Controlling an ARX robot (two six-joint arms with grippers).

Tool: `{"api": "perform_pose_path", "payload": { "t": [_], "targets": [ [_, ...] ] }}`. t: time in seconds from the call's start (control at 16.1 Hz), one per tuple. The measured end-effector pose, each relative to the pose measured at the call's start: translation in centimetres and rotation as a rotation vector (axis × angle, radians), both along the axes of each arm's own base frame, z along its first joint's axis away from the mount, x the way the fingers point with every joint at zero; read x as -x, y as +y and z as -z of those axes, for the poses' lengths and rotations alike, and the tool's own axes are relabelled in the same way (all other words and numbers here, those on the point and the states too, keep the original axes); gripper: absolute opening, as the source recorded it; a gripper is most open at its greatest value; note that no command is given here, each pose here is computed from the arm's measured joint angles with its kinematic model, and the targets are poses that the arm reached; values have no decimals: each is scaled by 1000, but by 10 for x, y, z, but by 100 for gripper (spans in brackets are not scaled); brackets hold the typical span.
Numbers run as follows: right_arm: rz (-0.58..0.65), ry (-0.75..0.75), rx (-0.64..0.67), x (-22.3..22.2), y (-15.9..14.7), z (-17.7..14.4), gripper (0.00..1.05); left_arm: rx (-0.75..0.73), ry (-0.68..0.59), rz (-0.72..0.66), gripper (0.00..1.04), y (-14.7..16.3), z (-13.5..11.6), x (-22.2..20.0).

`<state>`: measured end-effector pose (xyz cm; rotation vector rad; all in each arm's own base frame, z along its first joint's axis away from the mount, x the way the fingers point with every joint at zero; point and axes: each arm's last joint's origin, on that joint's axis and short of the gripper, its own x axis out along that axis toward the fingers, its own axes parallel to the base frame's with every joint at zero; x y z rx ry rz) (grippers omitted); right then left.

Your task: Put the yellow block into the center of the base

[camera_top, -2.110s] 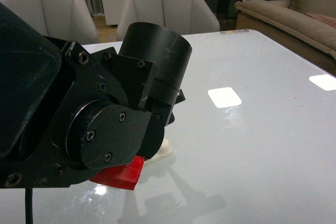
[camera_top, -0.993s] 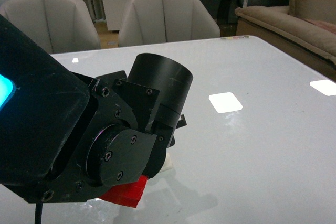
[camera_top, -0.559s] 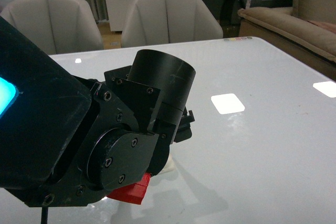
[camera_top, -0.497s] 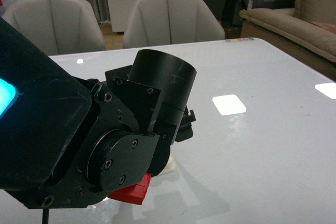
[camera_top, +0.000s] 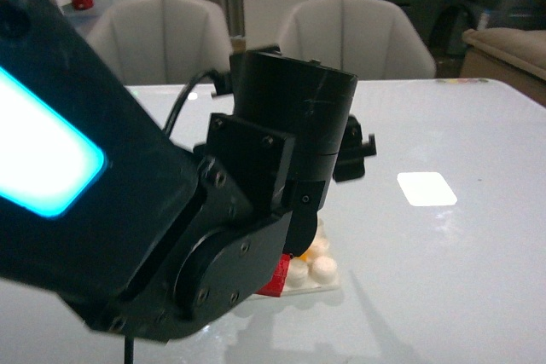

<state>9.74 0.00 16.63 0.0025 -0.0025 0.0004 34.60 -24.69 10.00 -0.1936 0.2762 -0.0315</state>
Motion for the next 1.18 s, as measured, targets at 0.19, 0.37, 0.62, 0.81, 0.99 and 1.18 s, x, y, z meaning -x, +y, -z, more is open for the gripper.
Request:
{"api": "perform_pose_path", "payload": {
  "t": [0.19,0.37,0.62,0.81,0.99,1.18],
  "targets": [
    [1,0,0,0,0,0,98,-123,-220,-41,58,93,-20,34],
    [0,0,0,0,0,0,98,-175,-262,-39,16,171,-45,87],
    [0,0,0,0,0,0,98,-189,-236,-43,2,209,-55,132],
    [1,0,0,0,0,0,98,-181,-267,-34,2,222,-63,157],
    [1,0,0,0,0,0,98,-182,-254,-36,2,232,-61,176],
    [1,0,0,0,0,0,98,-178,-260,-19,2,242,-63,191]
  ]
}}
